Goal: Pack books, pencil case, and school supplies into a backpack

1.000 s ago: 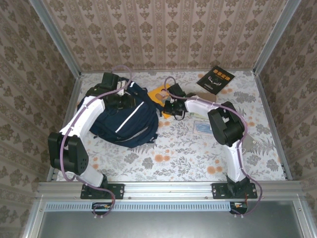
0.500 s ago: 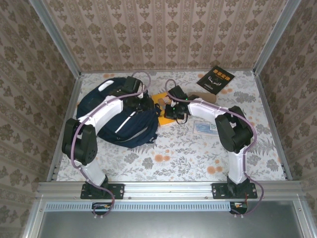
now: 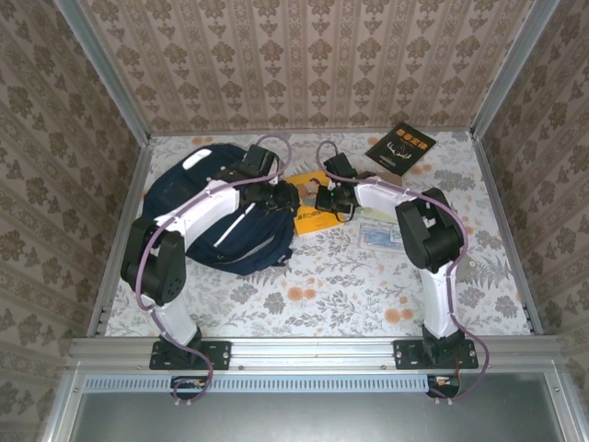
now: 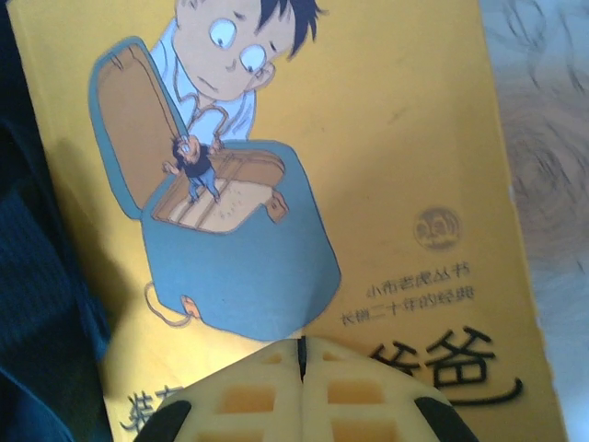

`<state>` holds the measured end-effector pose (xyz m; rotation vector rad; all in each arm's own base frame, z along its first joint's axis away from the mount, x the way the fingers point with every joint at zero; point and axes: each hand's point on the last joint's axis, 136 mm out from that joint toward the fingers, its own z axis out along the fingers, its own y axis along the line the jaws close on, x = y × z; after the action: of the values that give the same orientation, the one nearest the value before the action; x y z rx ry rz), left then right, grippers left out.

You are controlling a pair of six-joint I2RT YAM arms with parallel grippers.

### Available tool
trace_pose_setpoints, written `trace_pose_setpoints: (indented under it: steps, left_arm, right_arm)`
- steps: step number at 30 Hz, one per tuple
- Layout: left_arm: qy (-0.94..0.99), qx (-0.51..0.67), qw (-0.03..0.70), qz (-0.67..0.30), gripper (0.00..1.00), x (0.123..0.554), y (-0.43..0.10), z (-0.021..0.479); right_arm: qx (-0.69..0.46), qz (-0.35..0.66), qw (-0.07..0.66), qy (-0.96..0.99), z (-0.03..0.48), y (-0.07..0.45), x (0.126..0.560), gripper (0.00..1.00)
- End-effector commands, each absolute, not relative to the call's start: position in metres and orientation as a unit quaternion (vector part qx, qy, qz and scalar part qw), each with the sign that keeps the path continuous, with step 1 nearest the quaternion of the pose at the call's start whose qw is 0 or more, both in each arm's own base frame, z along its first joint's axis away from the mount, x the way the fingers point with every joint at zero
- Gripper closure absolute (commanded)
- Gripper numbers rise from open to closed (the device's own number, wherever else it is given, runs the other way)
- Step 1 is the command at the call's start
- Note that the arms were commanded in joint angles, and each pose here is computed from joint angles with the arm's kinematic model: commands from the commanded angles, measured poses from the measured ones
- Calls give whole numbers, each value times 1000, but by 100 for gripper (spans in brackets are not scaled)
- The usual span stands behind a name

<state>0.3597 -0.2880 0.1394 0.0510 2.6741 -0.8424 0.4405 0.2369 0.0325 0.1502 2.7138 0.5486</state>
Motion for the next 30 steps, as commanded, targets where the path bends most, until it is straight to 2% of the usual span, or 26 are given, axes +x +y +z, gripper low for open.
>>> trace_pose_setpoints:
  steps: [1, 6, 9, 13, 16, 18, 20, 25, 30]
  left_arm:
    - [940, -8, 154, -305, 63, 356, -300, 126]
    - [944, -10, 125, -307, 63, 343, -316, 102]
    - [946, -14, 107, -306, 63, 338, -321, 91]
    - [948, -17, 97, -301, 62, 333, -321, 79]
    - [949, -10, 93, -301, 61, 334, -323, 73]
    - [952, -3, 95, -292, 61, 335, -324, 70]
    - [955, -1, 97, -280, 60, 337, -323, 67]
    - [961, -1, 90, -262, 57, 337, -320, 52]
    - [968, 5, 88, -233, 54, 335, -313, 43]
  right_arm:
    - [79, 143, 111, 980, -3, 213, 378, 95]
    - [94, 137, 89, 982, -15, 204, 329, 95]
    - [91, 144, 92, 981, -9, 206, 318, 94]
    - [81, 164, 130, 974, 22, 211, 328, 89]
    - [71, 170, 174, 967, 51, 212, 343, 80]
    - [59, 165, 206, 963, 63, 210, 353, 67]
    - [49, 147, 222, 963, 65, 204, 357, 58]
    - [57, 120, 179, 975, 46, 186, 358, 56]
    - [57, 96, 169, 979, 29, 176, 356, 55]
